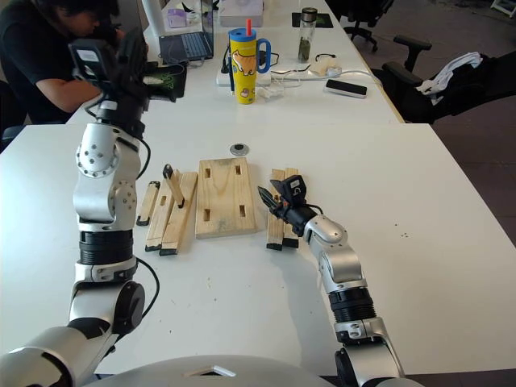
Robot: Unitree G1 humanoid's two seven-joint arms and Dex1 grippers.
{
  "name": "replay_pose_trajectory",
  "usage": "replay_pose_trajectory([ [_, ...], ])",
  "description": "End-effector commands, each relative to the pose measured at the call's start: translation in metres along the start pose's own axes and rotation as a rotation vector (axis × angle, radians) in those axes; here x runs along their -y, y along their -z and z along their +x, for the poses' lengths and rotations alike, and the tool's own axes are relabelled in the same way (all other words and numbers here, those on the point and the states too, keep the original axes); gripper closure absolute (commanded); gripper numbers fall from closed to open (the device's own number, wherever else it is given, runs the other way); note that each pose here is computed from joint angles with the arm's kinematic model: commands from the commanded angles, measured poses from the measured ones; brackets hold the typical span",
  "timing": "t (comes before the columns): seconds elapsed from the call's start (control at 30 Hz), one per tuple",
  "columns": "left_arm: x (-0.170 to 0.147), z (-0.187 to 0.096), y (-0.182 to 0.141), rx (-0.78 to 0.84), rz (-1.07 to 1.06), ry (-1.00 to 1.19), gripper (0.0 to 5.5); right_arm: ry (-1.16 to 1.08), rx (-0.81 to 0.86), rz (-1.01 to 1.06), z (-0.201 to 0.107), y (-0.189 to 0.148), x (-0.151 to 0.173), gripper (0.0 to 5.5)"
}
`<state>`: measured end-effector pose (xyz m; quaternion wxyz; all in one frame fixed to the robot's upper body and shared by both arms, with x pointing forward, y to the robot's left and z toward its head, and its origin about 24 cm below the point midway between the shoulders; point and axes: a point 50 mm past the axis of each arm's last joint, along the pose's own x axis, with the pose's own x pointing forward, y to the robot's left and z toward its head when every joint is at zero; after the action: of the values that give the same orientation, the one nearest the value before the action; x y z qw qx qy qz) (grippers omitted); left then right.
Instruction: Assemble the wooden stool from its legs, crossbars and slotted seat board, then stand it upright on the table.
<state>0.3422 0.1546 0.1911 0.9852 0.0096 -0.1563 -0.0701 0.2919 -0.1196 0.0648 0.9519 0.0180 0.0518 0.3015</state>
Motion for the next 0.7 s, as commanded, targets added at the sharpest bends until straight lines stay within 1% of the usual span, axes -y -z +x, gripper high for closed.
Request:
replay_pose_trajectory([
  [0.03,0.006,-0.066,0.121,-0.584,-0.058,-0.003,5.47,0.000,0.001,-0.004,0.002,-0.001,-0.002,3.51],
  [0.07,0.005,-0.072,0.126,-0.609,-0.064,-0.021,5.47,0.000,-0.003,-0.008,0.002,-0.001,-0.002,3.51],
  [0.13,0.004,-0.069,0.120,-0.564,-0.072,-0.035,5.47,-0.003,-0.006,-0.013,0.002,-0.002,-0.001,3.51],
  [0.23,0.006,-0.046,0.096,-0.445,-0.053,-0.018,5.47,-0.003,-0.007,-0.015,0.002,-0.002,-0.001,3.51],
  [0.3,0.004,-0.038,0.083,-0.389,-0.031,-0.021,5.47,-0.005,-0.007,-0.014,0.002,-0.001,-0.001,3.51],
  [0.37,0.001,-0.033,0.071,-0.322,-0.001,-0.032,5.47,-0.006,-0.008,-0.013,0.002,0.000,-0.001,3.51],
  [0.57,-0.010,-0.032,0.026,-0.031,0.013,-0.108,5.47,-0.003,-0.011,-0.007,0.000,0.003,-0.002,3.51],
  [0.63,-0.013,-0.037,0.011,0.044,0.043,-0.124,5.20,-0.004,-0.011,-0.008,0.000,0.003,-0.002,3.51],
  [0.7,-0.013,-0.047,0.000,0.083,0.056,-0.113,4.87,-0.002,-0.010,-0.010,-0.001,0.003,-0.001,3.51],
])
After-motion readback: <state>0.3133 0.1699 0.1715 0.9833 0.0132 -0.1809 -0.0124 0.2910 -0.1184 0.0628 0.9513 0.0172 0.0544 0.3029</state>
